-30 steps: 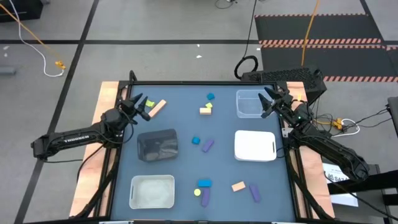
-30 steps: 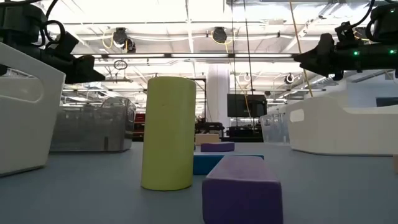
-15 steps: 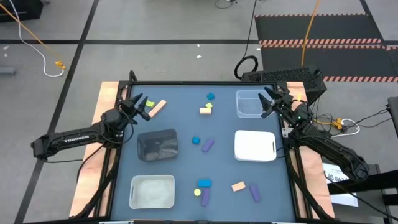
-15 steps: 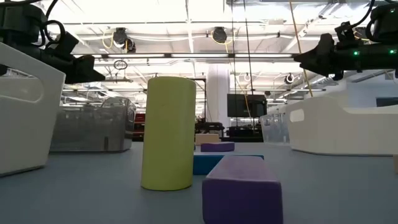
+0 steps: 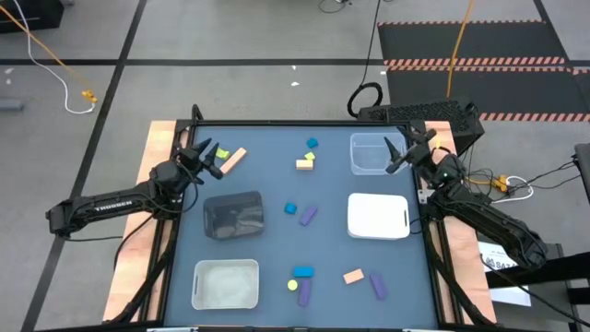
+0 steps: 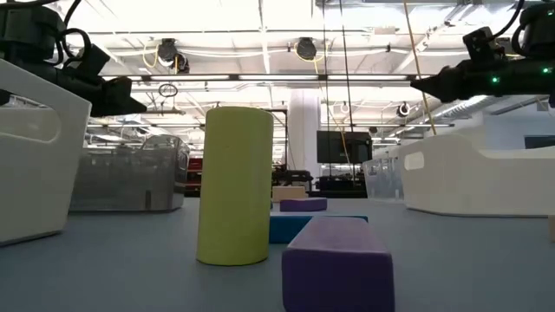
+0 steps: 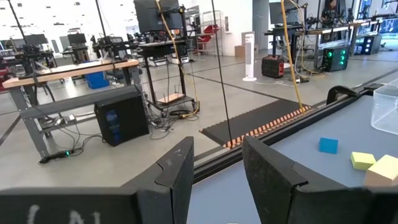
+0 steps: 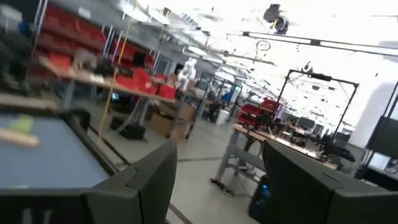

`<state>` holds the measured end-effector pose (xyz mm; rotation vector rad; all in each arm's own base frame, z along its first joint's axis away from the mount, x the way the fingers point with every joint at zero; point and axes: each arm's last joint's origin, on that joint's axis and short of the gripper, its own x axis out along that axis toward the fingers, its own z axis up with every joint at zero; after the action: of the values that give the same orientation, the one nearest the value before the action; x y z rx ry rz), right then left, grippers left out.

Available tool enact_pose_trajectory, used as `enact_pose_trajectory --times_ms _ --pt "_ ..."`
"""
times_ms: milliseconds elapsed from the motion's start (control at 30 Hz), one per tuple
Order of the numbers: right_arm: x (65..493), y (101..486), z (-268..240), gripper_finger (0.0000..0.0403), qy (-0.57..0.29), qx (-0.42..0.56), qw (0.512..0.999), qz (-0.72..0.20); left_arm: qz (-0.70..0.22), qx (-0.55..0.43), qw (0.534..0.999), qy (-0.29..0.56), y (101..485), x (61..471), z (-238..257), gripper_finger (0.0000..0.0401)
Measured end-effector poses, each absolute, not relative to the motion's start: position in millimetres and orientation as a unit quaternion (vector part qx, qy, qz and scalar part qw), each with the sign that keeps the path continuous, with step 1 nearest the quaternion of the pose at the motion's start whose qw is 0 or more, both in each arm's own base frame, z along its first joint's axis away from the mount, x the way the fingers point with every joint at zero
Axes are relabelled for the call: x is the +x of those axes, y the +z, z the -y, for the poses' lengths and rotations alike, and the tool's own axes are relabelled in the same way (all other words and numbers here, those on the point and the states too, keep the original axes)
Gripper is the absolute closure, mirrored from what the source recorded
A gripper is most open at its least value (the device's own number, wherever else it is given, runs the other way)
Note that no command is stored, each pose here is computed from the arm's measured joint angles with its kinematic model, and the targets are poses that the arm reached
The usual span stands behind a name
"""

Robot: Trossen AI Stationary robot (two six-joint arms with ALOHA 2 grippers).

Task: Sort & place blocks by color
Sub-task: Put the top blue block into the transparent bin

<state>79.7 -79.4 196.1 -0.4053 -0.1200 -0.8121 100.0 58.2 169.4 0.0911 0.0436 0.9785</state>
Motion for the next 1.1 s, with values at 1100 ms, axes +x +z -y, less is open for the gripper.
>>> enact_pose_trajectory --times_ms 1100 --pt "74.5 206.3 79.7 0.0174 -0.296 0.377 0.798 0.366 -0.013 0.039 0.878 0.476 170.7 99.6 -58.4 0.026"
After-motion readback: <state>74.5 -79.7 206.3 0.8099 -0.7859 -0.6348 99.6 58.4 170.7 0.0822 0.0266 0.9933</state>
